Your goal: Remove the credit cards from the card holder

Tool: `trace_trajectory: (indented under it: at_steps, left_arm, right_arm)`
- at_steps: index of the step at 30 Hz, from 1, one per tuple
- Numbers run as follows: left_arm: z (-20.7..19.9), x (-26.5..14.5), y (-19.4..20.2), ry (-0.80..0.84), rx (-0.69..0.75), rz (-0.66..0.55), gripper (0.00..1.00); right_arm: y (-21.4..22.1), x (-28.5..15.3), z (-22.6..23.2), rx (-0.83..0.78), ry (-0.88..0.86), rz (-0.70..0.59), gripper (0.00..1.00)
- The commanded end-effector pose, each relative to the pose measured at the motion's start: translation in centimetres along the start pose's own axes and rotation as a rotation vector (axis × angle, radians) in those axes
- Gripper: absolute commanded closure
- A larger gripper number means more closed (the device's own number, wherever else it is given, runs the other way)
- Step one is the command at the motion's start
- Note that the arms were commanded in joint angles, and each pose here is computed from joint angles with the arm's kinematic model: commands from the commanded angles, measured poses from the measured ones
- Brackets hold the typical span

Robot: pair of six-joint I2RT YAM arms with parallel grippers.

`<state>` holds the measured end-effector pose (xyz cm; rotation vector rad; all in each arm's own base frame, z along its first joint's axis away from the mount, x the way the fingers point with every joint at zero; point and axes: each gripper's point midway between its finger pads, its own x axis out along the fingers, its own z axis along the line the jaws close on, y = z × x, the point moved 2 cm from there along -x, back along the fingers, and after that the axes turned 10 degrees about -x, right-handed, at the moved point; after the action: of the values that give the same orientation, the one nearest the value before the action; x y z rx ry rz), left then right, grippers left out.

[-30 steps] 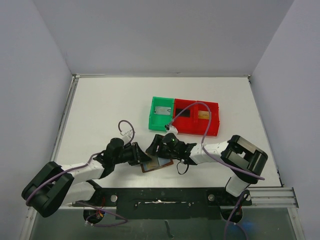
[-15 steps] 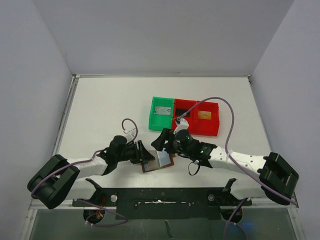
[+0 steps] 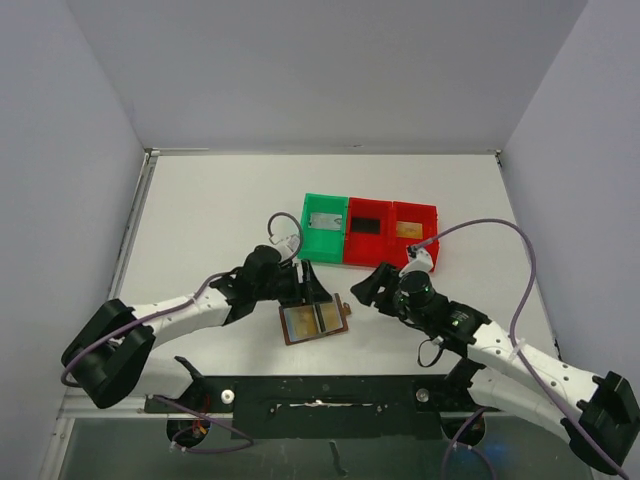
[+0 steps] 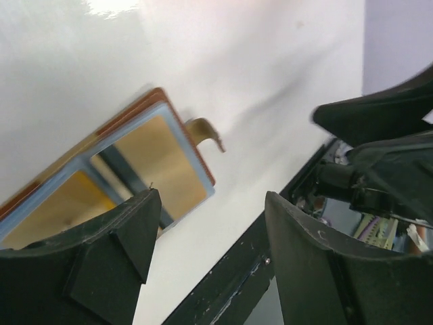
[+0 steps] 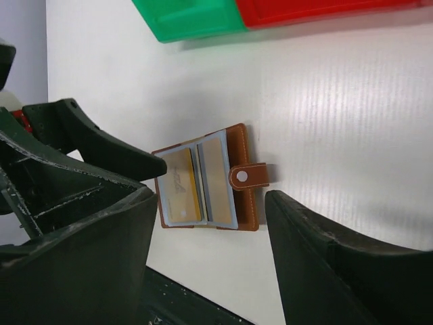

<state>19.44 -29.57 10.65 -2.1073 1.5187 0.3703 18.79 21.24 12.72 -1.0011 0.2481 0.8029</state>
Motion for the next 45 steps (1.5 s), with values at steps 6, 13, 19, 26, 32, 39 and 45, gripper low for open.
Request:
trace_trajectory:
  at_steps: [6, 13, 19, 26, 32, 39, 45]
  left_arm:
    - [-1.8, -3.9, -3.6, -0.116, -0.088, -0.193, 0.38]
    - [-1.2, -2.8, -3.8, -0.111, -0.113, -0.194, 0.42]
    - [0.2, -3.5, -2.7, -0.121, -0.148, -0.194, 0.43]
    - [0.4, -3.0, -2.5, -0.074, -0.176, -0.189, 0.43]
    - [0.7, -1.6, -2.5, -0.071, -0.166, -0.157, 0.44]
    - [1.3, -0.2, -0.9, -0.087, -0.115, -0.049, 0.43]
    - [2.9, 0.2, -0.6, -0.165, -0.127, -0.055, 0.46]
  right_arm:
    - [-1.7, -4.0, 0.8, 0.001, -0.084, 0.077, 0.44]
    - [-0.3, -1.7, 3.2, -0.113, -0.237, 0.202, 0.6]
    - [-0.3, 2.4, 4.7, -0.099, -0.254, 0.261, 0.69]
    - [0.6, 5.2, 4.5, -0.146, -0.232, 0.333, 0.75]
    - [4.2, 7.4, -1.3, -0.193, -0.005, 0.476, 0.82]
    - [9.9, 6.2, -4.9, -0.056, -0.009, 0.545, 0.81]
    - [11.1, 5.5, -5.6, 0.017, 0.016, 0.526, 0.81]
